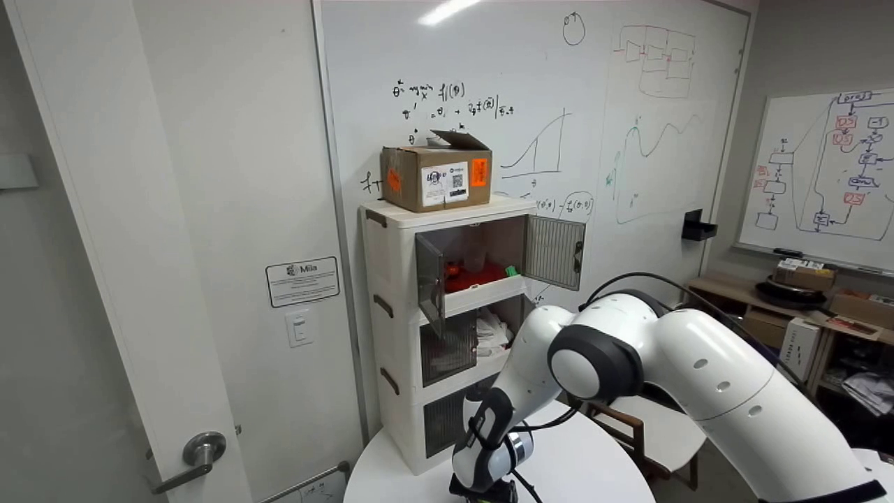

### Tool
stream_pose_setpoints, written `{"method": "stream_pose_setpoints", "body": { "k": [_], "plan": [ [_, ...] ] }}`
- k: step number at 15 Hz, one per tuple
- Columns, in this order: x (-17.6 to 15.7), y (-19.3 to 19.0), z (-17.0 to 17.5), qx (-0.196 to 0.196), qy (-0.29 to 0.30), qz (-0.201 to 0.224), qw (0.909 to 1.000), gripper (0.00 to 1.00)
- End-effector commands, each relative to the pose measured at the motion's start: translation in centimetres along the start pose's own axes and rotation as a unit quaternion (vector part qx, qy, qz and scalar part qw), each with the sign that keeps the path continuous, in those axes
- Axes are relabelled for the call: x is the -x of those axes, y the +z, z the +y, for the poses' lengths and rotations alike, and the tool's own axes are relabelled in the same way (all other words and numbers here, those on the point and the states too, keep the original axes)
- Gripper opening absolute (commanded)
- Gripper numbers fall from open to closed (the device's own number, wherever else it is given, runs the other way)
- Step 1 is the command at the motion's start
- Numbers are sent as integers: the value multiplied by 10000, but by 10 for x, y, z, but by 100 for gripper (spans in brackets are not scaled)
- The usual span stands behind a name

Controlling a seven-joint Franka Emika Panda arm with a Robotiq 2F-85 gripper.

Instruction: Put the cup inside the top drawer

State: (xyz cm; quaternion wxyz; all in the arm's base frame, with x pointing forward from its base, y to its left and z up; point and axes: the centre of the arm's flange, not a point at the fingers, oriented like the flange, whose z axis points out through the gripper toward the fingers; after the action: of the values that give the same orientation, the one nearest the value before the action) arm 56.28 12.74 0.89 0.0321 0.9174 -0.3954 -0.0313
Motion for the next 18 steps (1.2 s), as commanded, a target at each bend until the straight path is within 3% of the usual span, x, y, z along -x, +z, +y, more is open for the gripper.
{"method": "stream_pose_setpoints", "body": {
  "k": [1,14,17,18],
  "plan": [
    [-4,19,-9,16,116,371,9992,100],
    [7,46,-22,213,162,836,9961,99],
    [6,52,-25,221,209,902,9955,81],
    [6,54,-26,213,207,900,9955,63]
  ]
}}
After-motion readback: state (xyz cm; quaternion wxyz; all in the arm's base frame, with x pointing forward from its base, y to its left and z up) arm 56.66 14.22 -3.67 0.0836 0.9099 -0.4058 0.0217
